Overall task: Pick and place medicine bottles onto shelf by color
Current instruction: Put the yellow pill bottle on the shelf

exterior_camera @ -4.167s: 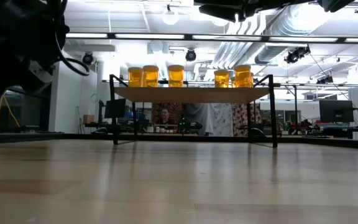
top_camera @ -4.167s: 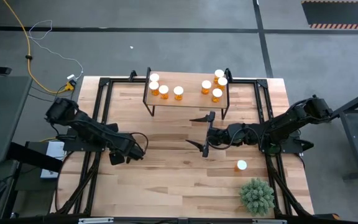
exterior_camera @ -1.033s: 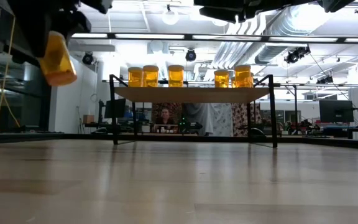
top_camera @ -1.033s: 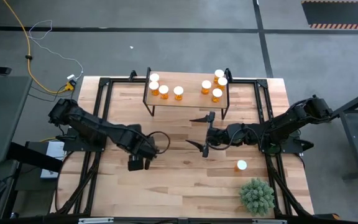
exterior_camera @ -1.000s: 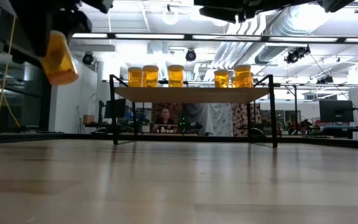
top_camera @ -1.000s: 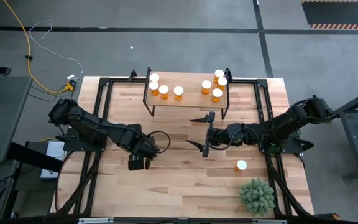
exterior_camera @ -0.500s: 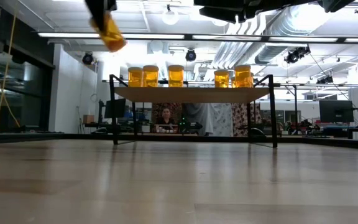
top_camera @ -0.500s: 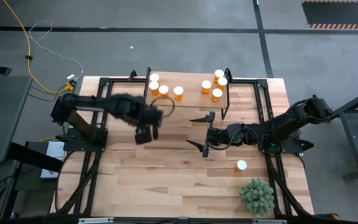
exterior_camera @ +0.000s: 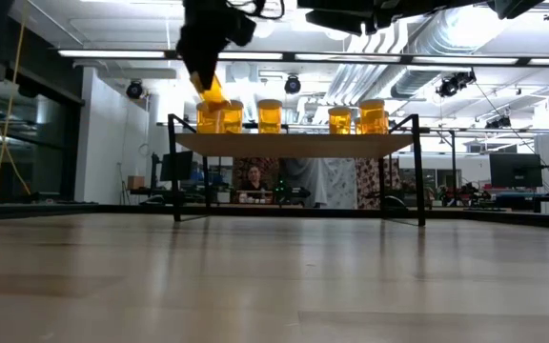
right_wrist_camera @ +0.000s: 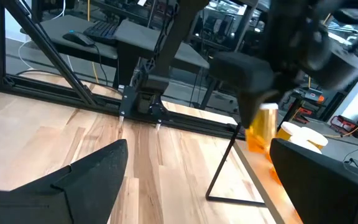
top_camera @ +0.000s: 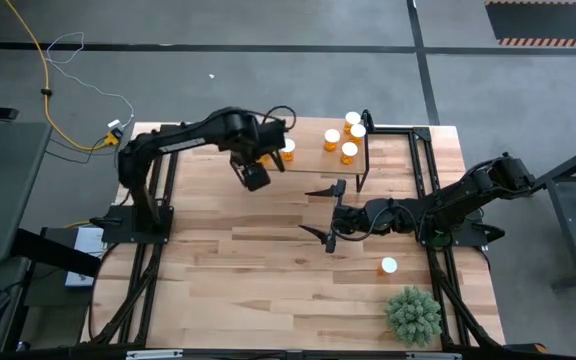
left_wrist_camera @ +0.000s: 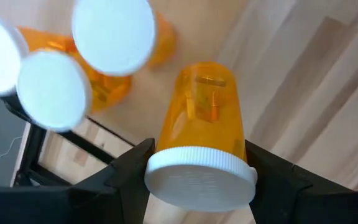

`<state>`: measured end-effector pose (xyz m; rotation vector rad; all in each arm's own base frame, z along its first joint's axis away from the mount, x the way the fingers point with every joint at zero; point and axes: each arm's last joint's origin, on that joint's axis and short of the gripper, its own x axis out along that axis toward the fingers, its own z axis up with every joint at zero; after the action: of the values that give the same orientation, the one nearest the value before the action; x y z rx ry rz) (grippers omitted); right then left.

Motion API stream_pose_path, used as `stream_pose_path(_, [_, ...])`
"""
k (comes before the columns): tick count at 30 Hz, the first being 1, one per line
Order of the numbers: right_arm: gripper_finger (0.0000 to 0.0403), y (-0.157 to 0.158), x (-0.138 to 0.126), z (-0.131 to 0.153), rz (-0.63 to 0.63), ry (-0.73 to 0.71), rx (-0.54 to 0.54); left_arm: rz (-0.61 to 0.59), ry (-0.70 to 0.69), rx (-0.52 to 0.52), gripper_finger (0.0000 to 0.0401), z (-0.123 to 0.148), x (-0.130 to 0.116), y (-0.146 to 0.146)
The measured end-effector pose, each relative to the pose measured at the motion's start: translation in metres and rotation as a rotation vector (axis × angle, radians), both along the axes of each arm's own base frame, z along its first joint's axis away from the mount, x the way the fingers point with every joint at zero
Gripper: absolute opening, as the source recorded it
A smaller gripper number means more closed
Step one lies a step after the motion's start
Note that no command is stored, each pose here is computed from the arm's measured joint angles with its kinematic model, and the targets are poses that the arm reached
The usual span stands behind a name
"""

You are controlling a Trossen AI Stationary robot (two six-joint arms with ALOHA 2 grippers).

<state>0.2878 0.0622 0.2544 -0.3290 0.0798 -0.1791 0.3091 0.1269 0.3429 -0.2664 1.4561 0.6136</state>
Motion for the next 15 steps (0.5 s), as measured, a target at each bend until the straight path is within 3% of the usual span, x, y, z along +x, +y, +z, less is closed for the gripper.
stream_pose_path(15, [0.0385, 0.000, 0.000, -0.001, -0.001, 0.001, 0.022, 0.176, -0.022, -0.073, 0.0205, -0.008, -0.012, 0.049])
